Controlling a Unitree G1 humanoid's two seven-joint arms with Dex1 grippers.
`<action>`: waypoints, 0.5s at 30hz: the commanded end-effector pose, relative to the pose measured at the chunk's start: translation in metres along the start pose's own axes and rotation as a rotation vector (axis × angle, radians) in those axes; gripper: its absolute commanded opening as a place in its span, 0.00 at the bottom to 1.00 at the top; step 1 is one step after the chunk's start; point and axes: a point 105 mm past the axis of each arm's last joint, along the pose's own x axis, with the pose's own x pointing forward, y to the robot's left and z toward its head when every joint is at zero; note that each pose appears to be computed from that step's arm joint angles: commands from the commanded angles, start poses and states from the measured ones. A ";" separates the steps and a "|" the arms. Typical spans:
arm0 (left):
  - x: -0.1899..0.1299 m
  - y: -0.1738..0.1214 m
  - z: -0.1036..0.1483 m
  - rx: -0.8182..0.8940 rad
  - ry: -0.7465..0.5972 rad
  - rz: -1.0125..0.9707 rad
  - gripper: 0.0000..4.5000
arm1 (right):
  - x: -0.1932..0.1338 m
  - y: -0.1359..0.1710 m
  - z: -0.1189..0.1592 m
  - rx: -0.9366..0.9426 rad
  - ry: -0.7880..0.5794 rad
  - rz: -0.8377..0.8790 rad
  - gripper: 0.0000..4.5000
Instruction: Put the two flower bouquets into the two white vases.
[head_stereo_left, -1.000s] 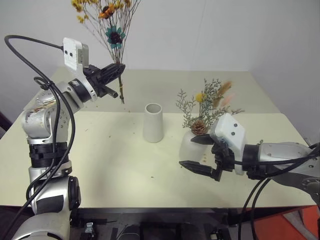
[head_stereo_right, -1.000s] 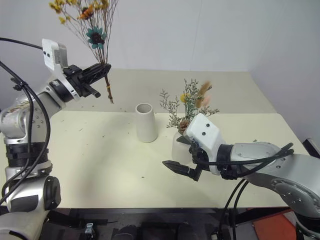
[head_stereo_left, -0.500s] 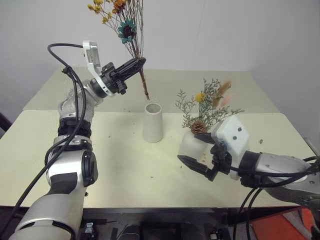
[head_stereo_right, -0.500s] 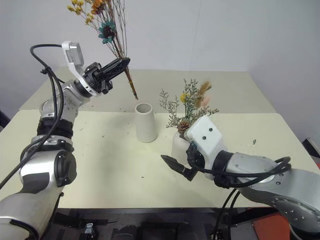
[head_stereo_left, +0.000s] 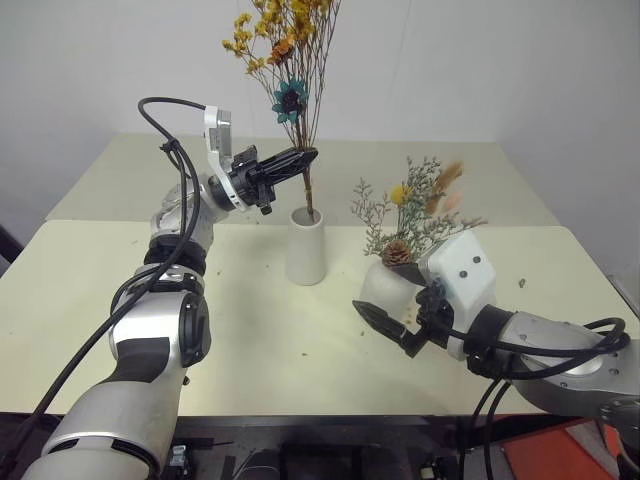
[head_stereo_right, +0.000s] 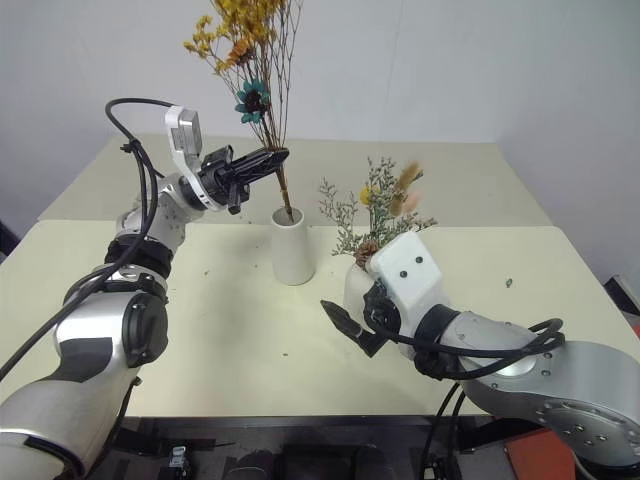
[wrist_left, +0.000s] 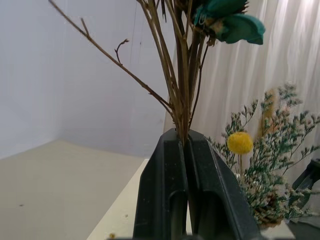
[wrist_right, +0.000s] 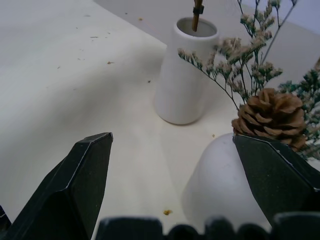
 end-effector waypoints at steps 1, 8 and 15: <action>0.006 0.001 0.025 0.082 -0.063 0.001 0.01 | -0.003 0.005 0.010 -0.013 -0.046 0.008 1.00; 0.005 0.002 0.010 0.099 -0.008 0.012 0.01 | -0.003 0.008 0.011 -0.009 -0.042 0.022 1.00; 0.006 0.001 -0.009 0.098 0.051 0.018 0.01 | -0.003 0.008 0.010 -0.006 -0.037 0.022 1.00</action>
